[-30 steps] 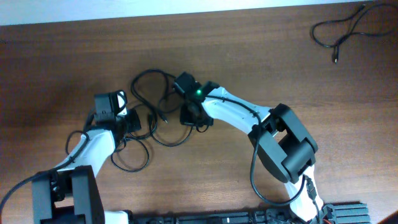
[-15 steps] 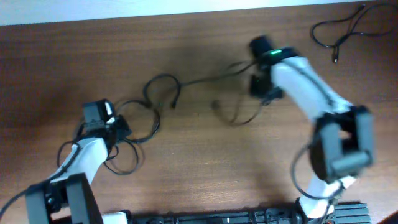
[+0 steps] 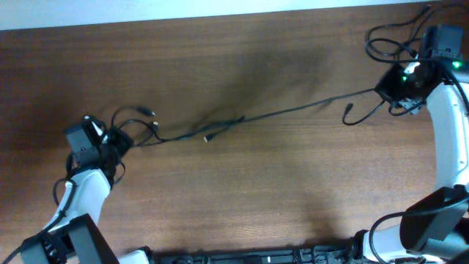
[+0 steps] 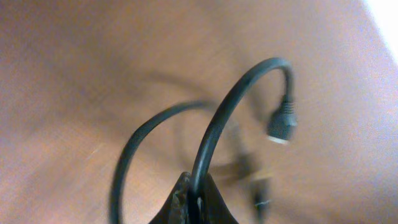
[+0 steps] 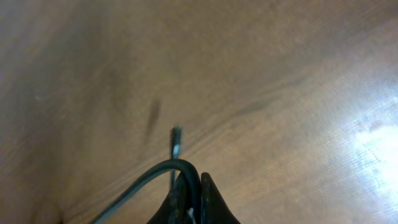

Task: Untangle cables
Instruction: 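Bring the right gripper back toward the left gripper's cables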

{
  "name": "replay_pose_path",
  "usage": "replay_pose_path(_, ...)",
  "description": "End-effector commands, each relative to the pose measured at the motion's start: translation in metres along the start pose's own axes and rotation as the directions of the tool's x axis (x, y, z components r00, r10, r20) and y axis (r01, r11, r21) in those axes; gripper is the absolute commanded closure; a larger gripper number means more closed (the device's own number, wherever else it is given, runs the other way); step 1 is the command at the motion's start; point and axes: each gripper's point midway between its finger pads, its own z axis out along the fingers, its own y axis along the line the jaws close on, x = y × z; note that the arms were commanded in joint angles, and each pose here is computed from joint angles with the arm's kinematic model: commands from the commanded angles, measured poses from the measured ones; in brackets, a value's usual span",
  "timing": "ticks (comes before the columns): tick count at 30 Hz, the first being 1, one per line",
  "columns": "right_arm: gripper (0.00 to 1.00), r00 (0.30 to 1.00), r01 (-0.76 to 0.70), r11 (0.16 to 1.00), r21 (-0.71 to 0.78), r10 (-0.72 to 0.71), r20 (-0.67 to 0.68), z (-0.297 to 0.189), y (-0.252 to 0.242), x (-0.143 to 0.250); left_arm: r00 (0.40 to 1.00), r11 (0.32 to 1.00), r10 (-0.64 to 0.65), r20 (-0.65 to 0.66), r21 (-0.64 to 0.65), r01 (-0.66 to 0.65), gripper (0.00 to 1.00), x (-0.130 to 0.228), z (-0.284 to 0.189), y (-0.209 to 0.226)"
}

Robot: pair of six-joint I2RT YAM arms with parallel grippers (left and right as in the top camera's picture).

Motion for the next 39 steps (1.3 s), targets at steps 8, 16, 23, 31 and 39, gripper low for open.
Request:
replay_pose_path(8,0.46,0.931,0.348,0.935,-0.065,-0.353,-0.089,0.033,0.101,0.072,0.962,0.679,0.260,0.083,0.693,-0.243,1.00,0.012,-0.055,-0.172)
replay_pose_path(16,0.45,0.736,0.496,0.695,-0.521,-0.655,-0.173,0.040,0.193,0.170,0.983,0.758,0.173,0.052,0.630,-0.167,1.00,0.019,-0.044,-0.184)
replay_pose_path(23,0.37,0.662,0.513,0.640,-0.572,-0.719,-0.211,0.055,0.237,0.246,0.997,0.769,0.071,0.022,0.636,-0.069,1.00,0.010,-0.045,-0.187)
replay_pose_path(31,0.38,0.647,0.514,0.601,-0.612,-0.740,-0.184,0.071,0.283,0.318,0.924,0.812,-0.368,-0.103,0.448,0.374,1.00,-0.004,-0.022,-0.151)
replay_pose_path(39,0.37,0.826,0.529,0.677,-0.512,-0.549,0.127,0.106,0.316,0.315,0.883,0.786,-0.457,-0.104,0.417,0.456,1.00,-0.008,-0.020,-0.145)
